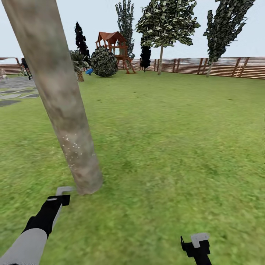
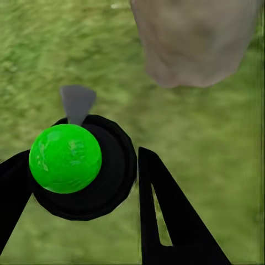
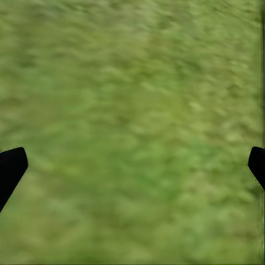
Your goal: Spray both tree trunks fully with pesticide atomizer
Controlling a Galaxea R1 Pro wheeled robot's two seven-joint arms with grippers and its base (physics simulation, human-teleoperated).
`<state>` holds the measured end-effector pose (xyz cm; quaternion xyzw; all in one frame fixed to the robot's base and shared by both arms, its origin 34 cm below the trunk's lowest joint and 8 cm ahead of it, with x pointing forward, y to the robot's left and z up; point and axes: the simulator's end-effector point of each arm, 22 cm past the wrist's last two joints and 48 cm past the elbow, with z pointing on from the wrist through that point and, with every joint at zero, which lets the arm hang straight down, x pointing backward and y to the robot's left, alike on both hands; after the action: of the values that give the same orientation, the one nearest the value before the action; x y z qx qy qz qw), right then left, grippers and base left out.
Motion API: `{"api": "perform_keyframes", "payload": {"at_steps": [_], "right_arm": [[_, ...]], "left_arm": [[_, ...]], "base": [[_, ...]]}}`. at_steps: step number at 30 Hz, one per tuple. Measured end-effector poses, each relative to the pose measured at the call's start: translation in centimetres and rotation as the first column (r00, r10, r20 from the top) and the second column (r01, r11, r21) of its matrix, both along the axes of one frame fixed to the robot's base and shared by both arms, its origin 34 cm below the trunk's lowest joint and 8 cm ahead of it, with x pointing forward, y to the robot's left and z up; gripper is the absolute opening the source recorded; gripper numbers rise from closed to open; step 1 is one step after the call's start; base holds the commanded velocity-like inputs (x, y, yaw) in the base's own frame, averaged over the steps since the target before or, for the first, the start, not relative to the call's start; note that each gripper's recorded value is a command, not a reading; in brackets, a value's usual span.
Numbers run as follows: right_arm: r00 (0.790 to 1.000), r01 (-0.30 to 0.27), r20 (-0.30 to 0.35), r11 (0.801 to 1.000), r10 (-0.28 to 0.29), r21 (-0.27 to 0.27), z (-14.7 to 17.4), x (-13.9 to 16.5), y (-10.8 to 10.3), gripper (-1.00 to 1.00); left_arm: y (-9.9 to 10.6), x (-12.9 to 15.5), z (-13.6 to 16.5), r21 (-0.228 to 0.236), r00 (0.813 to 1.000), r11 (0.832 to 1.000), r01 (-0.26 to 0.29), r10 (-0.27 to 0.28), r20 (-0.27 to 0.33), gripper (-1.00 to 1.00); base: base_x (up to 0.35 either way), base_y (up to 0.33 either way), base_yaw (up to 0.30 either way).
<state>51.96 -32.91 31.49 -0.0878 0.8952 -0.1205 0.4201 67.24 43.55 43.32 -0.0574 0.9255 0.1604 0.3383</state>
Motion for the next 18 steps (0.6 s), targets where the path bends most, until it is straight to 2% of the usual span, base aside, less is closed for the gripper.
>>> {"api": "perform_keyframes", "payload": {"at_steps": [4, 6, 10, 14, 16, 18], "right_arm": [[1.000, -0.001, 0.000, 1.000, 0.001, 0.000, 0.0, 0.0, 0.0, 1.00], [1.000, -0.002, -0.001, 1.000, 0.002, 0.001, 0.0, 0.0, 0.1, 1.00], [1.000, -0.002, -0.001, 1.000, 0.002, 0.002, 0.0, 0.0, 0.1, 1.00], [1.000, -0.002, 0.000, 1.000, 0.002, 0.001, 0.0, 0.0, 0.1, 1.00], [1.000, -0.002, 0.000, 1.000, 0.002, 0.001, 0.0, 0.0, 0.1, 1.00], [1.000, -0.001, 0.000, 1.000, 0.001, 0.001, 0.0, 0.0, 0.1, 1.00]], "left_arm": [[0.7, -0.2, 0.0, 0.005, 1.000, 1.000, -0.007, 0.007, -0.003, -1.00], [0.5, -1.7, -1.7, -0.009, 0.999, 1.000, -0.012, 0.012, -0.043, -1.00], [0.0, -2.5, -2.7, -0.016, 0.998, 1.000, -0.006, 0.005, -0.066, -1.00], [0.4, -2.7, -2.7, -0.013, 0.998, 1.000, -0.011, 0.011, -0.068, -1.00], [1.2, -2.9, -2.6, -0.004, 0.998, 1.000, -0.019, 0.018, -0.067, -1.00], [1.4, -2.5, -2.2, 0.003, 0.999, 1.000, -0.014, 0.014, -0.040, -1.00]], "base": [[0.000, -0.273, 0.000], [0.000, -0.273, 0.000], [0.000, -0.273, 0.000], [0.007, -0.273, 0.015], [0.064, -0.273, 0.154], [0.149, -0.235, 0.243]]}}
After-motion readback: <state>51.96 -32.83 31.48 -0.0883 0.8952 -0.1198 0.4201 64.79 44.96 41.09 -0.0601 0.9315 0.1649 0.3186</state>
